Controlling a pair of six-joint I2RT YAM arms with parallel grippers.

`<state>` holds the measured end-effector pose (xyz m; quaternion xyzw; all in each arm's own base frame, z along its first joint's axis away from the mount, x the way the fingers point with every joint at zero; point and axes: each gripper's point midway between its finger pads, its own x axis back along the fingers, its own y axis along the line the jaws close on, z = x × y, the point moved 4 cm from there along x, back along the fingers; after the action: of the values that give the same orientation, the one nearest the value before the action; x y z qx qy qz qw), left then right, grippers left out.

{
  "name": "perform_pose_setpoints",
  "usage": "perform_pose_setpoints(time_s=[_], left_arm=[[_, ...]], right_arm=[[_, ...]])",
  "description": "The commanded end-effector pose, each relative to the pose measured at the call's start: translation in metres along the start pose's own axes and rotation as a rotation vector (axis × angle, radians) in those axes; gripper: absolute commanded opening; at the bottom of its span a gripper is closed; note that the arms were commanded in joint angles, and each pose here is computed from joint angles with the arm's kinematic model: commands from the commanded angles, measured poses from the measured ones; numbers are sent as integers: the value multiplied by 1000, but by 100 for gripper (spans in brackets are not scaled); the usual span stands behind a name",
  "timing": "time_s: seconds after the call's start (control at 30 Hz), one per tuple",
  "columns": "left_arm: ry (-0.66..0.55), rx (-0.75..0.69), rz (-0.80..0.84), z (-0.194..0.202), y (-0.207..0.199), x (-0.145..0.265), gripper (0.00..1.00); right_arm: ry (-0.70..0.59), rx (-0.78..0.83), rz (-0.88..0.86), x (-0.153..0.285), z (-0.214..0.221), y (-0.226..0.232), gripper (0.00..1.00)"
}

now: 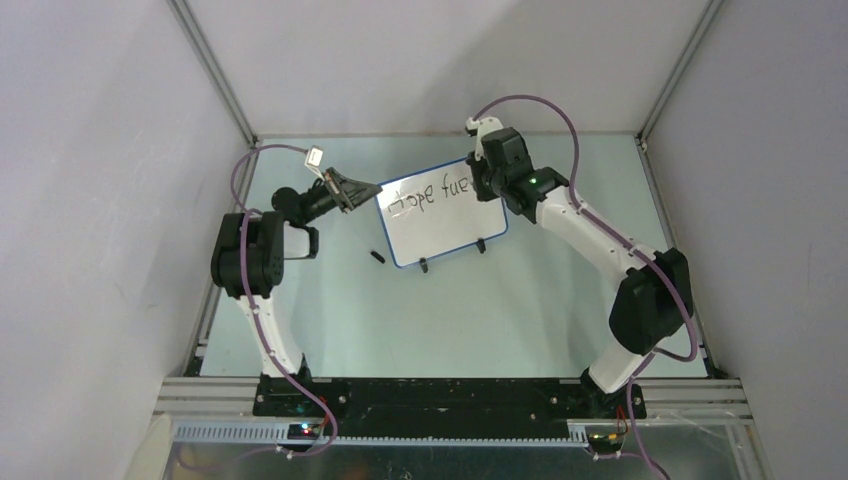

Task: Write a sentence on the whiteboard

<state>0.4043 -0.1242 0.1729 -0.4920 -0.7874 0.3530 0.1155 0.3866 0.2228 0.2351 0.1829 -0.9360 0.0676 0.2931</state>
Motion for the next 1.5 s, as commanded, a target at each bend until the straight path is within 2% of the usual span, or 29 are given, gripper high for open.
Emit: perform_pose_setpoints(time_s=[0.0,1.47], left_arm=[[15,-64,53,-6,-10,-4,0],[15,-62,52,-6,-9,-4,0]], right_arm=[[-93,-21,5,13,-30,-7,0],[-65,-23,52,-25,-37,-19,0]])
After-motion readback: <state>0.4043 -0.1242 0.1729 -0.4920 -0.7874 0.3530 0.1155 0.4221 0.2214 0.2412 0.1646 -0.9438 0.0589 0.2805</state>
